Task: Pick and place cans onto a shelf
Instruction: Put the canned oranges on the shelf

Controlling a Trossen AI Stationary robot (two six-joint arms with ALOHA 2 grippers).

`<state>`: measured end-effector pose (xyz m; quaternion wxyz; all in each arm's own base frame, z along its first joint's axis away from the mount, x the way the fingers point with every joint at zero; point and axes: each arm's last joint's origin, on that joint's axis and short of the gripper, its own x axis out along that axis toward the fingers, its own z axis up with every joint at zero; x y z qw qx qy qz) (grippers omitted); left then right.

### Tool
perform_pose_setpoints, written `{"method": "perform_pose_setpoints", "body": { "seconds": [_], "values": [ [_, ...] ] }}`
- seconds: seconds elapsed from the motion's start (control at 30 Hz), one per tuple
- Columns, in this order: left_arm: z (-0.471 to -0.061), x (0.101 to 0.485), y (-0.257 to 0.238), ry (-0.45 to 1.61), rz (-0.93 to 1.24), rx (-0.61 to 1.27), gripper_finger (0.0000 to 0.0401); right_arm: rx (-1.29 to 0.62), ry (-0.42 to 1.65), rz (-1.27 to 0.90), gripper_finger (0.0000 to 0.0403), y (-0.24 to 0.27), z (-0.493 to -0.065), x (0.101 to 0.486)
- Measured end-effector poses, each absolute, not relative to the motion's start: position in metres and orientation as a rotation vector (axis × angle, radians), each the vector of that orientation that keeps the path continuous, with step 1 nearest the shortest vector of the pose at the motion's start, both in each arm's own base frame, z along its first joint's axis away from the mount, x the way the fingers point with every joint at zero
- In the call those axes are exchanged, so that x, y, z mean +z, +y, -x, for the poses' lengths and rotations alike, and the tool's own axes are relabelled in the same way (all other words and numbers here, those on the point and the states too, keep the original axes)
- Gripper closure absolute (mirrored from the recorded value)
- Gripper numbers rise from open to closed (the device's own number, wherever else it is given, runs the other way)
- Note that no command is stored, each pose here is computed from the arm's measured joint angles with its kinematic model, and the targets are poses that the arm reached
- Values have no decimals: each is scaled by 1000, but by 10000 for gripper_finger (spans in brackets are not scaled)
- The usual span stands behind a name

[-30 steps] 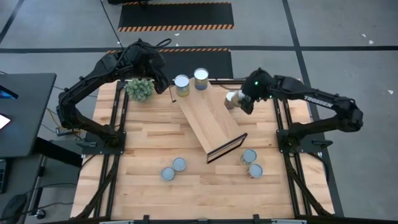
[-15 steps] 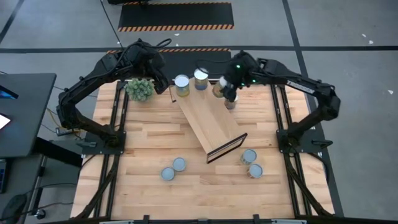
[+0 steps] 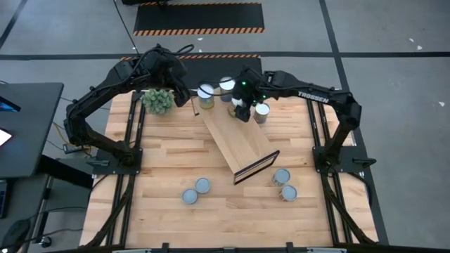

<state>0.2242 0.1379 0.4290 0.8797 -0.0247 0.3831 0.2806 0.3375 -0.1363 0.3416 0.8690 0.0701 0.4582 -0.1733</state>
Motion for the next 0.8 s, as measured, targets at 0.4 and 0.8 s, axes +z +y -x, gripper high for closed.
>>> {"method": "perform_pose_setpoints", "body": {
  "seconds": [0.4,0.8],
  "values": [
    [-224,429,138,800,52,584,3,-363,978,-142,82,-146,-340,335],
    [-224,429,138,803,52,584,3,-359,980,-142,21,-147,-343,331]
  ]
}}
